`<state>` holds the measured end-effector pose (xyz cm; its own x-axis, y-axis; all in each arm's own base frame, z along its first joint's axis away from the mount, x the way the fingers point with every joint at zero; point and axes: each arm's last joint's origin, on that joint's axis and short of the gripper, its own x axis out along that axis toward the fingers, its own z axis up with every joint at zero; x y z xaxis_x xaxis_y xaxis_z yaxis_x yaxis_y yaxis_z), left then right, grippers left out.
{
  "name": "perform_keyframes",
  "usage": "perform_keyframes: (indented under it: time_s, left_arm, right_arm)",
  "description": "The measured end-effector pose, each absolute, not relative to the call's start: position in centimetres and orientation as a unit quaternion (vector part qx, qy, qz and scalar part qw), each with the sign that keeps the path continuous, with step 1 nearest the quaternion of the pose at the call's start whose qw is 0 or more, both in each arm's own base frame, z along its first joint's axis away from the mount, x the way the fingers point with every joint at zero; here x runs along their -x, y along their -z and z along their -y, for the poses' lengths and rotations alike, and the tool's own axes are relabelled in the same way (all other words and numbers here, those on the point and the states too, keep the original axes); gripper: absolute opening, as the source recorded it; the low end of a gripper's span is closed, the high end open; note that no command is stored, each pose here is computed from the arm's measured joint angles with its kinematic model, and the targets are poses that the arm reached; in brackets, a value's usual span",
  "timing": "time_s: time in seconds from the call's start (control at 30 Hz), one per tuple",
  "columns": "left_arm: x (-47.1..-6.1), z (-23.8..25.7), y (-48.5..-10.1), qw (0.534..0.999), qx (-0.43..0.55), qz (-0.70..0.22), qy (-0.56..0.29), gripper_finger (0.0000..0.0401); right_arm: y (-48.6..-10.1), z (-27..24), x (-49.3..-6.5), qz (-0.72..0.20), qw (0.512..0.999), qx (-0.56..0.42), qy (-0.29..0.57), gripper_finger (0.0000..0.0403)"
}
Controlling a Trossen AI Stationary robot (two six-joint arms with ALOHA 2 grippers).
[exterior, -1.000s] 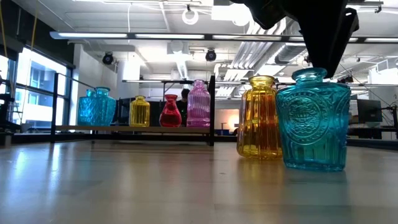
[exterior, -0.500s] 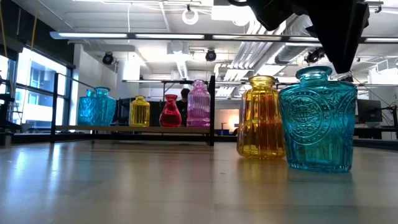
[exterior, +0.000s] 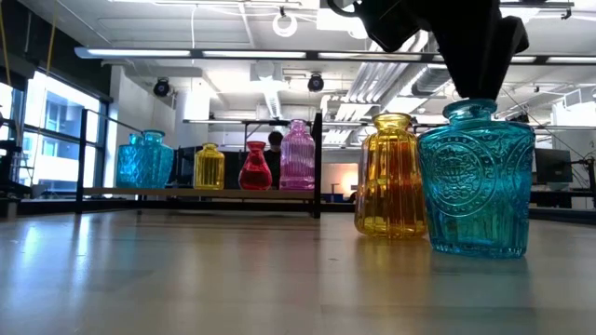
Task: Sort vases onto shelf
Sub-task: Put the blue vase on the shelf aligned with the other blue vase
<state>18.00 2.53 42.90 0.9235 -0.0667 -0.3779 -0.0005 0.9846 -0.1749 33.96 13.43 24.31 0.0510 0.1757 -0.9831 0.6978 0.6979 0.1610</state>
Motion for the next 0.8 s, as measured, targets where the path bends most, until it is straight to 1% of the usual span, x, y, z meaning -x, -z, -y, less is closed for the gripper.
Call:
perform_keyframes:
  time_s: [0.4,0.8]
  left_arm:
    - [-18.0,-2.5,-42.9,0.977,0.089,-0.195,0.016,0.0000]
    - [-18.0,-2.5,-42.8,0.975,0.090,-0.200,0.016,0.0000]
  right_arm:
    - [-24.1,-12.9,-34.2,-0.652,0.662,-0.307,0.206,0.0139]
    - [-23.2,-14.0,-34.2,-0.668,0.654,-0.293,0.202,0.0139]
